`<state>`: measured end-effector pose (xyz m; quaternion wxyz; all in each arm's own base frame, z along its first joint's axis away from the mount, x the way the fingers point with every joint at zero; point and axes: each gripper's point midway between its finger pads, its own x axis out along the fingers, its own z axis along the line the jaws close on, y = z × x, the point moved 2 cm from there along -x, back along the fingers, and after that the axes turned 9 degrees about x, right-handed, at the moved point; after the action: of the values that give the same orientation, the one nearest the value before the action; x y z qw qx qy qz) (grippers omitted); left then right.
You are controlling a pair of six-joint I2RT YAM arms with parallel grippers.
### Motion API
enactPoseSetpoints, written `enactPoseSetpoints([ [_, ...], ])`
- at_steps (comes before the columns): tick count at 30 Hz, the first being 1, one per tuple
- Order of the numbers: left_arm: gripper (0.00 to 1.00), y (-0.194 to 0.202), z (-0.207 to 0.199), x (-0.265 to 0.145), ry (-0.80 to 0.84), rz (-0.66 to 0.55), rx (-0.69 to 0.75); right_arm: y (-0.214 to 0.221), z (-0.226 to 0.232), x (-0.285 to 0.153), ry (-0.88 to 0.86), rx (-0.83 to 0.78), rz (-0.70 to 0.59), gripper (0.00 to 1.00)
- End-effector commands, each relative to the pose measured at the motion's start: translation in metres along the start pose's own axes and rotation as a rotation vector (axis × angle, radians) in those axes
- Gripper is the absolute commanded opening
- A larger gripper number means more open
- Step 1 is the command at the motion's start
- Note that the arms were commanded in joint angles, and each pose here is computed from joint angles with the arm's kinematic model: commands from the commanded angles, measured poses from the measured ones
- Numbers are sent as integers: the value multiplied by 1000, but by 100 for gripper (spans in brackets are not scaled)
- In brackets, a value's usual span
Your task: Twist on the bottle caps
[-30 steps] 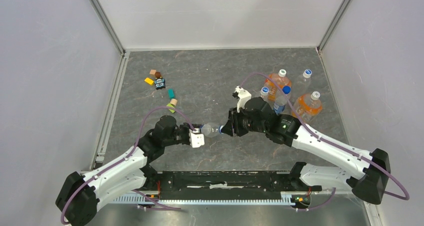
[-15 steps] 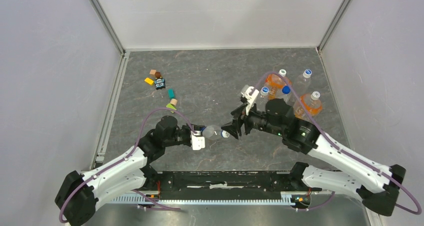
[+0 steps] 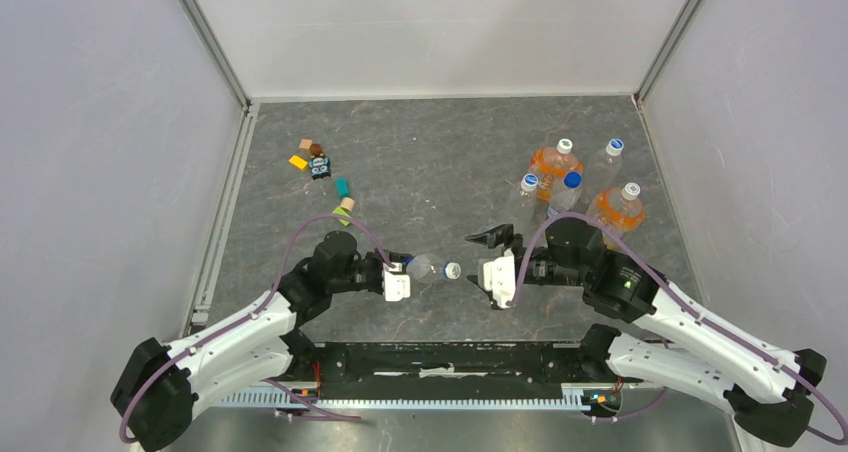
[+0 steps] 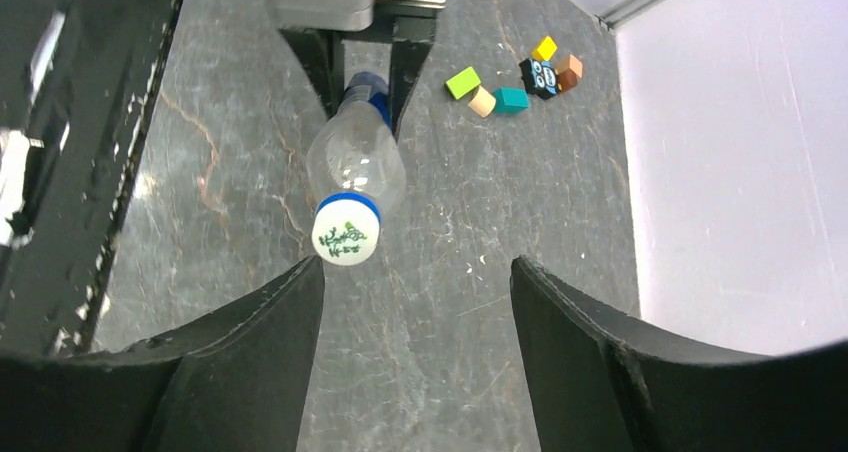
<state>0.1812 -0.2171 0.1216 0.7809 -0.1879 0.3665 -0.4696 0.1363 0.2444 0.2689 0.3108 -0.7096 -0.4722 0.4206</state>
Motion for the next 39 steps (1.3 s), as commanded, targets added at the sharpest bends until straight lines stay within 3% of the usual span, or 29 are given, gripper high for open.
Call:
enactPoseSetpoints([
  [1,44,-21,19,1,-29,-73,42,3,7,5,-90,-211,-3,69],
  [3,44,-21,19,1,-30,-74,41,5,8,9,-100,-204,-1,59],
  [15,43,-22,19,1,-26,-80,37,18,23,24,-170,-231,37,59],
  [39,44,-22,17,3,-12,-81,30,41,34,41,-197,-296,153,43],
])
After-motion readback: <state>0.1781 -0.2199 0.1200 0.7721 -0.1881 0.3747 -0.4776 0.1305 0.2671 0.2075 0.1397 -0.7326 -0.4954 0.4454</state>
